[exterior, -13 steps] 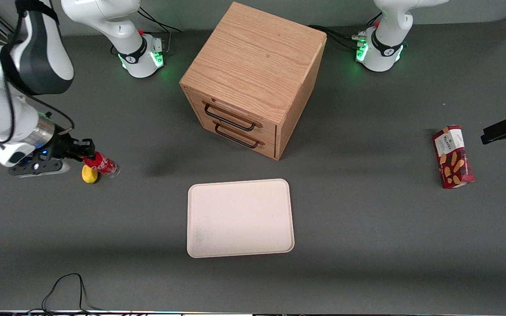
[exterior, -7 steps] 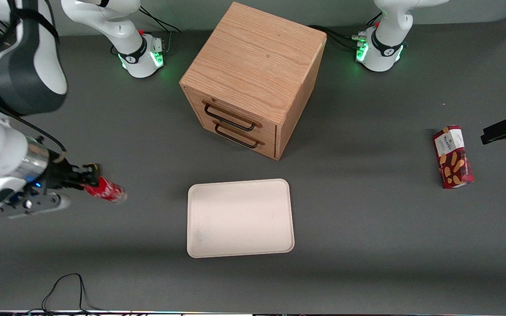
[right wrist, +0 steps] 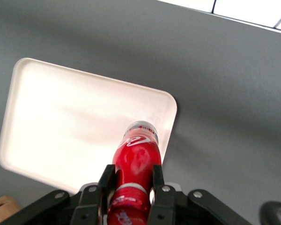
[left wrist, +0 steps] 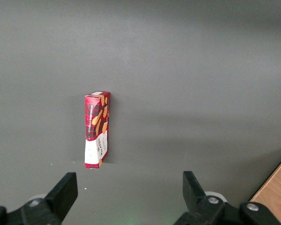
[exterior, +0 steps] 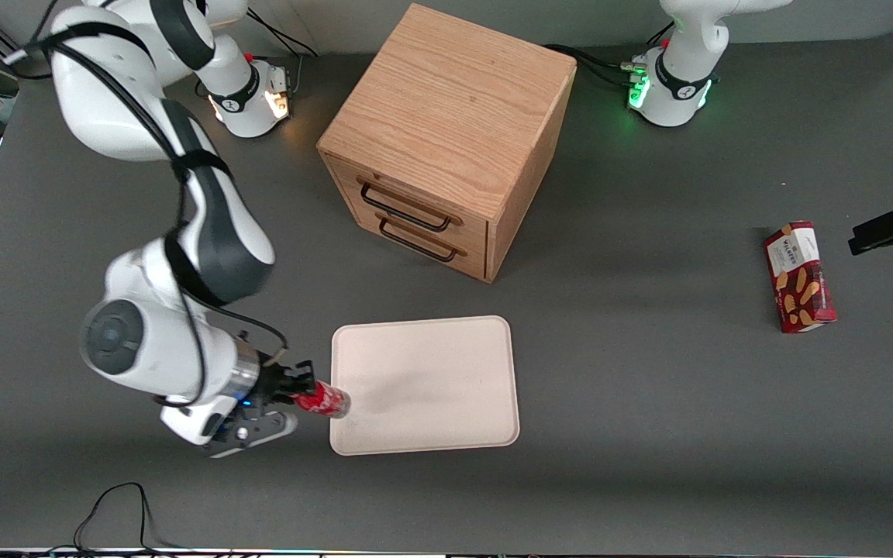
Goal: Place coke bottle on tray
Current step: 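Carry the bottle over the white tray's corner and lower it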
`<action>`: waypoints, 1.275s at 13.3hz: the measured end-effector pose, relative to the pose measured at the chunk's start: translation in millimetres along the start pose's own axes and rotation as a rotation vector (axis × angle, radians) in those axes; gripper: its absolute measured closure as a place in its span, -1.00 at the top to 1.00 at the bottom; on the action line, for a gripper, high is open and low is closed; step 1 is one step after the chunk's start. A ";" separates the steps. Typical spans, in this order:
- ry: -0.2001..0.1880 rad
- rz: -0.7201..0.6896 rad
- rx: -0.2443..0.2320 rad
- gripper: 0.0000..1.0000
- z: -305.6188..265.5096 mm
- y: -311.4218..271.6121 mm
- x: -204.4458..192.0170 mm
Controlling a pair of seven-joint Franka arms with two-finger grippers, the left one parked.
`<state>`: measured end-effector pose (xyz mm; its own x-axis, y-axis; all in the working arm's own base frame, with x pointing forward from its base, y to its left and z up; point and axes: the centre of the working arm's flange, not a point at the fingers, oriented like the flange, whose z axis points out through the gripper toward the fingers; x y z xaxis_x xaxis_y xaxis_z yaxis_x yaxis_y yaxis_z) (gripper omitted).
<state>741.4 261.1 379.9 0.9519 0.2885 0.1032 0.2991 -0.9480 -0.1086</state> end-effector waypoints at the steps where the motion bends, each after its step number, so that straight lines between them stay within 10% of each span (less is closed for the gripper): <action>1: 0.008 -0.009 -0.029 -0.27 18.2 -8.6 2.2; 8: 0.051 -0.001 -0.062 -0.27 73.1 -16.2 7.8; 14: 0.065 0.067 -0.081 0.94 68.7 -18.4 8.4; 17: 0.051 0.089 -0.075 1.00 35.5 -25.4 -6.0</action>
<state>730.5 288.3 346.9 0.9693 0.1973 0.1469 0.2059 -0.9775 -0.0457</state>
